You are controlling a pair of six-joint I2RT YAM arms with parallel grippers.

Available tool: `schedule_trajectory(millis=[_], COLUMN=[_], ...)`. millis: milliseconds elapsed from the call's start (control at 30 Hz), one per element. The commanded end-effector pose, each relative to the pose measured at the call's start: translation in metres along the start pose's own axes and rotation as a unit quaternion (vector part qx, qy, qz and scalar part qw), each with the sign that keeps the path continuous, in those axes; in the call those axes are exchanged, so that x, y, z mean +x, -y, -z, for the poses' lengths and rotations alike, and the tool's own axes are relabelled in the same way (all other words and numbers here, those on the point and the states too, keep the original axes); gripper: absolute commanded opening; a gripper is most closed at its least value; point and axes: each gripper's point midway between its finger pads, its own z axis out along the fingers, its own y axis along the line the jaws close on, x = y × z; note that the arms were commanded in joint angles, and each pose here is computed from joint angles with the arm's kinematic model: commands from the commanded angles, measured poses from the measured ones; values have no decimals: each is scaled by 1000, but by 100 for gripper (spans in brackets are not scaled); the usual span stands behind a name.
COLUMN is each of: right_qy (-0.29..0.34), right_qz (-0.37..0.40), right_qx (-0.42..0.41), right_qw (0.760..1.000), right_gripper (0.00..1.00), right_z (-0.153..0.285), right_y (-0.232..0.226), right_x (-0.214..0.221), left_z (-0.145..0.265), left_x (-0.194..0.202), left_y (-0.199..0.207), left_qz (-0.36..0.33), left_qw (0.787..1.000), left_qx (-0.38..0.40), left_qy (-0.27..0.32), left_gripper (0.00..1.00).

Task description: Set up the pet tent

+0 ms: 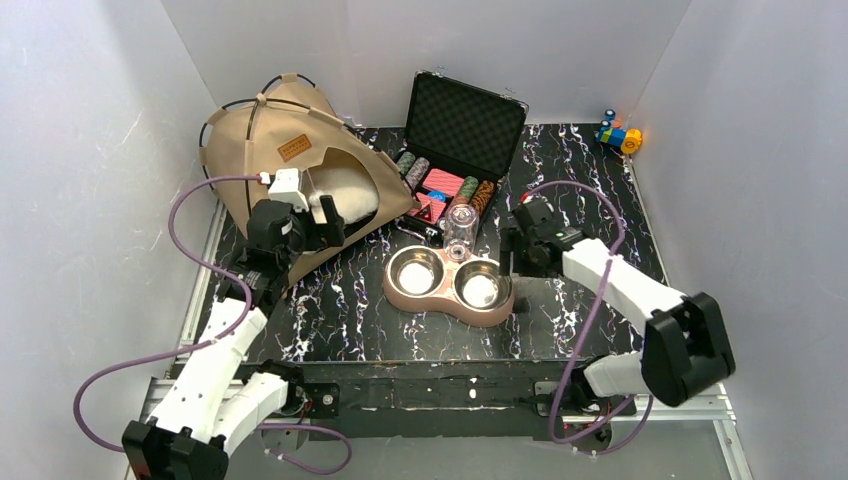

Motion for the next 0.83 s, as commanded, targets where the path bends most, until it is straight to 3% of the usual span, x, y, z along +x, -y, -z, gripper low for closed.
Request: schedule_trajectory(millis=[0,200,467,600,800], right_qy=[62,178,387,436,463], right_qz=[-25,-75,-101,-104,-99], right_qx=[-20,-1,50,53,66], right_qw=[998,981,915,892,878], right_gripper=[82,82,82,83,83], right_z=[36,106,181,198,207], right_y=[13,50,96,106,116], right_x=[-30,-62,-85,-82,-74], left_z=[11,34,61,63,64], left_x=[-16,-37,-53,-55,-56], left_y=[-2,-11,-31,-35,-34], left_qz=[-2,4,8,9,10], left_qw=[999,993,980,979,978], left_qx=[0,-16,-61,-71,-68], left_qy=[47,119,187,191,199], left_gripper=[98,98,98,98,98])
